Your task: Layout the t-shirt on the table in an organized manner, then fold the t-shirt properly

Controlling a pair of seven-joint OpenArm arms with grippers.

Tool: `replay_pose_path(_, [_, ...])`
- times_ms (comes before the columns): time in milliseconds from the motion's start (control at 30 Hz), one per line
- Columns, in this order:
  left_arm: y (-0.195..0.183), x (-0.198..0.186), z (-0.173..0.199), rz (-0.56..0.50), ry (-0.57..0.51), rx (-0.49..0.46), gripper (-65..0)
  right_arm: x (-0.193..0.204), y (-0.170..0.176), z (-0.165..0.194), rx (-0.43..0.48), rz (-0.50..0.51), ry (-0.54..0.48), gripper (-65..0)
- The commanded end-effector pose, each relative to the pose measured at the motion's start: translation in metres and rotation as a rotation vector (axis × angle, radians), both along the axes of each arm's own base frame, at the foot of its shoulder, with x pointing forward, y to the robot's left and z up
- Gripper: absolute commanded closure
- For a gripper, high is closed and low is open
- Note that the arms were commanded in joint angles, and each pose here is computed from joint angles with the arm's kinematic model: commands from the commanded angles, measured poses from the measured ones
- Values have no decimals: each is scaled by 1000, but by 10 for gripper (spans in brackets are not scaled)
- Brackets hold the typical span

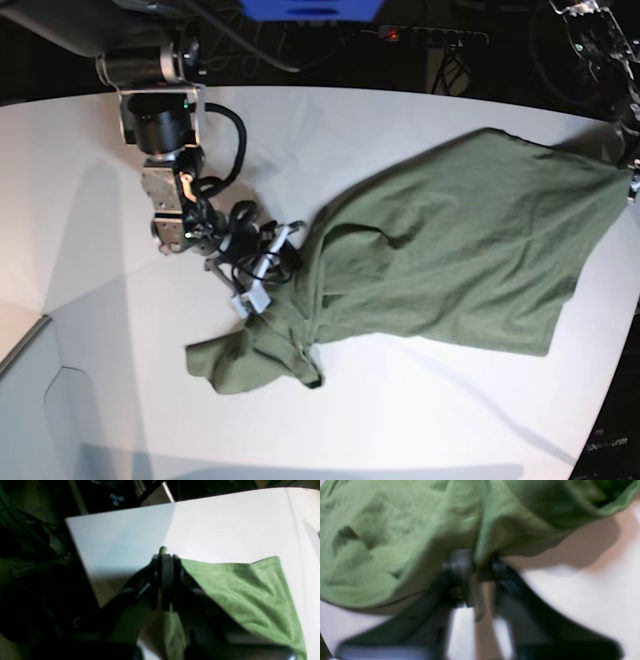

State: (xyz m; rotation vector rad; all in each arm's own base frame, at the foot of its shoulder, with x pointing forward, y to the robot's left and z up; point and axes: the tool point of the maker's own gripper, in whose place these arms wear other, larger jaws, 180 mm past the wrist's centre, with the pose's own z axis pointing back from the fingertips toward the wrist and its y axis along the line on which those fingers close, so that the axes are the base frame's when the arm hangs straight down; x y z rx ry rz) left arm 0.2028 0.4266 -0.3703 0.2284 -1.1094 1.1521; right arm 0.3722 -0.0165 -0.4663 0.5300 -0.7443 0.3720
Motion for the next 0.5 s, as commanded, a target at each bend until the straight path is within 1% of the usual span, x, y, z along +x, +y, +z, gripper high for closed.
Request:
replay_pose_path(0, [10, 5, 18, 4, -34, 55, 0, 22, 3, 27, 27, -2, -85, 0])
replay_pose_path(100, [10, 5, 19, 3, -36, 57, 0, 27, -6, 44, -21, 9, -127, 0])
replay_pose_path(200, [9, 2, 18, 1, -27, 57, 0, 29, -30, 69, -110, 11, -196, 0])
replay_pose_path(300, [2, 0, 11, 2, -22, 38, 0, 28, -50, 105, -197, 9, -297, 0])
replay_pose_path(400, [-2, -1, 6, 6, -22, 23, 0, 27, -66, 150, -291, 5, -404, 0])
replay_pose_path(467, [-5, -2, 4, 7, -22, 15, 0, 25, -75, 174, -357, 7, -456, 0])
